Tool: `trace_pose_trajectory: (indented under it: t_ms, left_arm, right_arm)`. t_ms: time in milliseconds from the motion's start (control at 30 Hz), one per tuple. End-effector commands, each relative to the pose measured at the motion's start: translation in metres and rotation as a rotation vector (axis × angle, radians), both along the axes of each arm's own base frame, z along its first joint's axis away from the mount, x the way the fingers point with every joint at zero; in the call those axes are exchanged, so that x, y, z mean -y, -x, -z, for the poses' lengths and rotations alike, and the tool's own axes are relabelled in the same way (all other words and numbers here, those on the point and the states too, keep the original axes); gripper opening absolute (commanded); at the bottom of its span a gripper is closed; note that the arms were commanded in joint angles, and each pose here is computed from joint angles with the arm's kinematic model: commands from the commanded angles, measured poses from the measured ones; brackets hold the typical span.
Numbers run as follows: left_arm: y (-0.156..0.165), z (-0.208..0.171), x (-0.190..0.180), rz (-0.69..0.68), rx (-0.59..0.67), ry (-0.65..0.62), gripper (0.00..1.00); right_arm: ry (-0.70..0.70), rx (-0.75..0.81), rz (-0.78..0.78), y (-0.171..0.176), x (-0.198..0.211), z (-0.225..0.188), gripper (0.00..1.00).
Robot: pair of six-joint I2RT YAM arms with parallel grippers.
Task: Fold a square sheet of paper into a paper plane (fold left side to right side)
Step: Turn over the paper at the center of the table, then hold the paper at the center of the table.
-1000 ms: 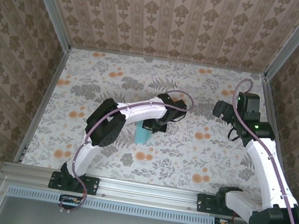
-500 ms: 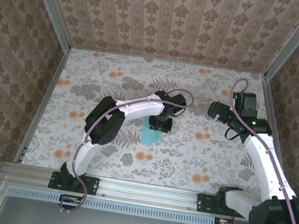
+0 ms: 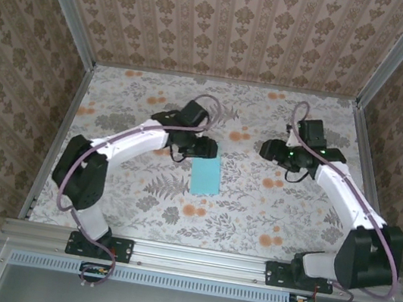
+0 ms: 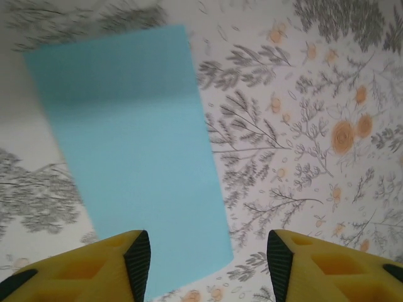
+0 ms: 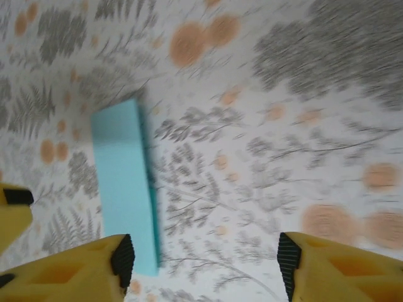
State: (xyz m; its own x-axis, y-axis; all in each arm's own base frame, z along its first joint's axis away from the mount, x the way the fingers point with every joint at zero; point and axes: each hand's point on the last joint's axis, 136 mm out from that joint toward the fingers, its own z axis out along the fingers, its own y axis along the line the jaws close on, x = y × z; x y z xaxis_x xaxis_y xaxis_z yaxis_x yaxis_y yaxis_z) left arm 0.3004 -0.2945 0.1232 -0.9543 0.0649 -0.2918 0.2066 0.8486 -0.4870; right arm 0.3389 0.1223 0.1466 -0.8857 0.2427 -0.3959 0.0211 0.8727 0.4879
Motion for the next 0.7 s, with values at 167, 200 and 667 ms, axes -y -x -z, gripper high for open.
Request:
trace_pose_trajectory:
  t_ms: [167, 200, 667]
  left_arm:
    - [-0.002, 0.025, -0.027, -0.051, -0.089, 0.174, 0.53]
    - [-0.001, 0.028, -0.029, -0.056, -0.1, 0.174, 0.53]
    - [0.009, 0.059, -0.035, -0.088, -0.183, 0.164, 0.56]
  right_arm:
    - [-0.108, -0.02, -0.177, -0.028, -0.1, 0.018, 0.4]
    - [-0.113, -0.019, -0.189, -0.032, -0.11, 0.021, 0.39]
    - [-0.064, -0.099, -0.25, -0.08, -0.161, 0.089, 0.33]
